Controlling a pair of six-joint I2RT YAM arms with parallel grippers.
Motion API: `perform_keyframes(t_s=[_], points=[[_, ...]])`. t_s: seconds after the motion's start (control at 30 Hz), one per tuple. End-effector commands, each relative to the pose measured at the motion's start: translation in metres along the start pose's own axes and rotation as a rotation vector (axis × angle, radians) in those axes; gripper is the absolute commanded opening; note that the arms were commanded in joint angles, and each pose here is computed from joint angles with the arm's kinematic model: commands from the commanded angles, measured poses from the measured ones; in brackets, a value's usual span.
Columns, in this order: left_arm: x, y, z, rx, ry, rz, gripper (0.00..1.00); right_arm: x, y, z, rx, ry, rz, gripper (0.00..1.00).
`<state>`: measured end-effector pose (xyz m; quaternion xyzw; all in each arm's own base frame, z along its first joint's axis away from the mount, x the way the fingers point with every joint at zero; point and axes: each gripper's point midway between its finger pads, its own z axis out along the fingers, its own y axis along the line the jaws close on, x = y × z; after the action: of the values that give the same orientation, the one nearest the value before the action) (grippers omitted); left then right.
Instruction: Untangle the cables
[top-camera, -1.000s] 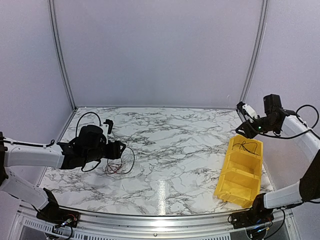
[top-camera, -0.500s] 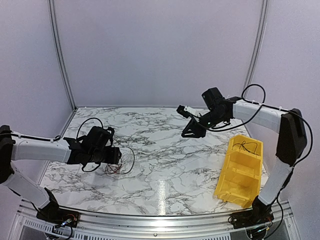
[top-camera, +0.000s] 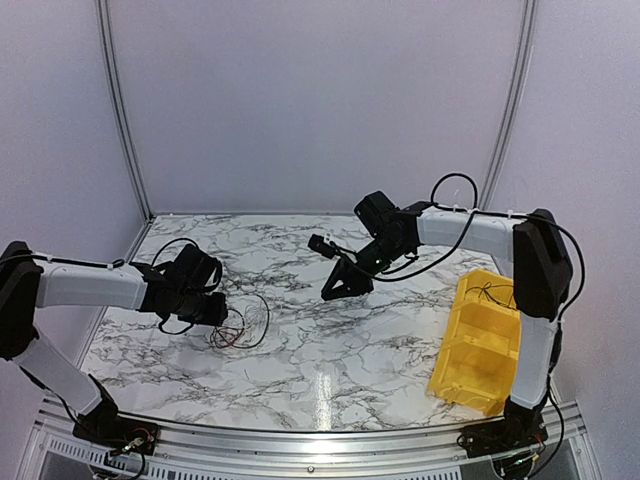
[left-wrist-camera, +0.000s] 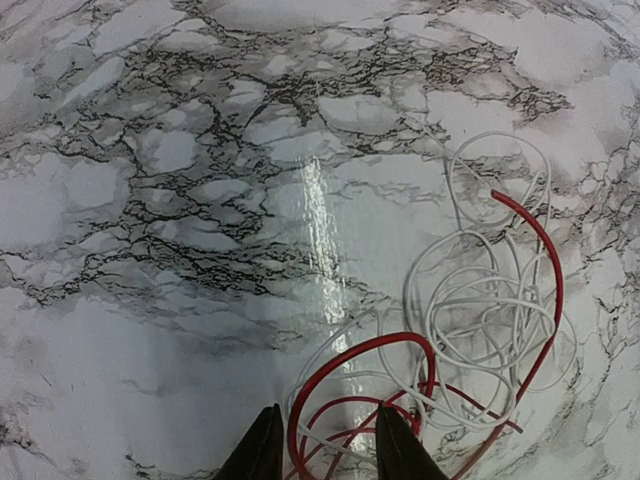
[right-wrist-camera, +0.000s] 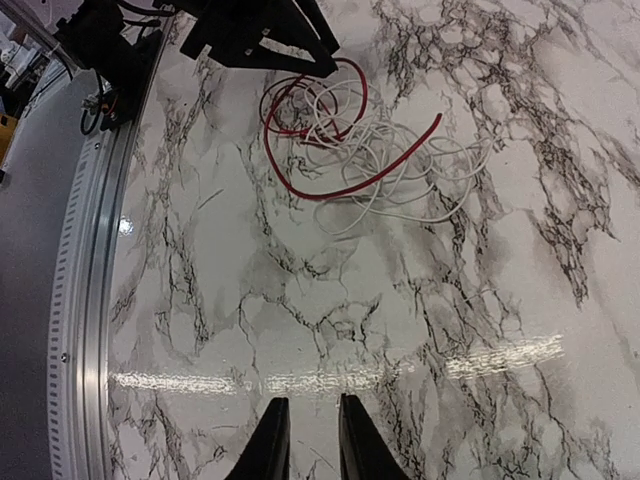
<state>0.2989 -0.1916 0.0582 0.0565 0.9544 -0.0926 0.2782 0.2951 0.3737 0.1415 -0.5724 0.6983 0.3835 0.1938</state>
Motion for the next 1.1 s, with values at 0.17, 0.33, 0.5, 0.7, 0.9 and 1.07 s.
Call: perform_keyframes(t_s=[0.17,0.33,0.5,0.7,0.9,1.07], points=[[0.008,0.006,0.007,-0.037,0.081,0.009,0.23,-0.002,0.021,0.000,-0.045,0.009,-0.045,0.18],[0.005,0.009,0.006,-0.053,0.067,0.019,0.17,0.004,0.020,0.003,-0.042,0.022,-0.044,0.16],[-0.002,0.007,0.003,-0.052,0.049,0.034,0.05,0.005,0.020,0.004,-0.043,0.027,-0.042,0.14],[-0.012,0.003,-0.007,-0.040,0.032,0.060,0.00,0.008,0.019,0.004,-0.039,0.034,-0.039,0.12],[-0.059,-0.034,-0.072,0.115,-0.103,0.158,0.00,-0.010,0.019,-0.007,-0.012,0.011,-0.054,0.12],[-0.107,-0.059,-0.161,0.222,-0.319,0.262,0.00,-0.071,0.024,-0.044,0.061,-0.090,-0.131,0.21]])
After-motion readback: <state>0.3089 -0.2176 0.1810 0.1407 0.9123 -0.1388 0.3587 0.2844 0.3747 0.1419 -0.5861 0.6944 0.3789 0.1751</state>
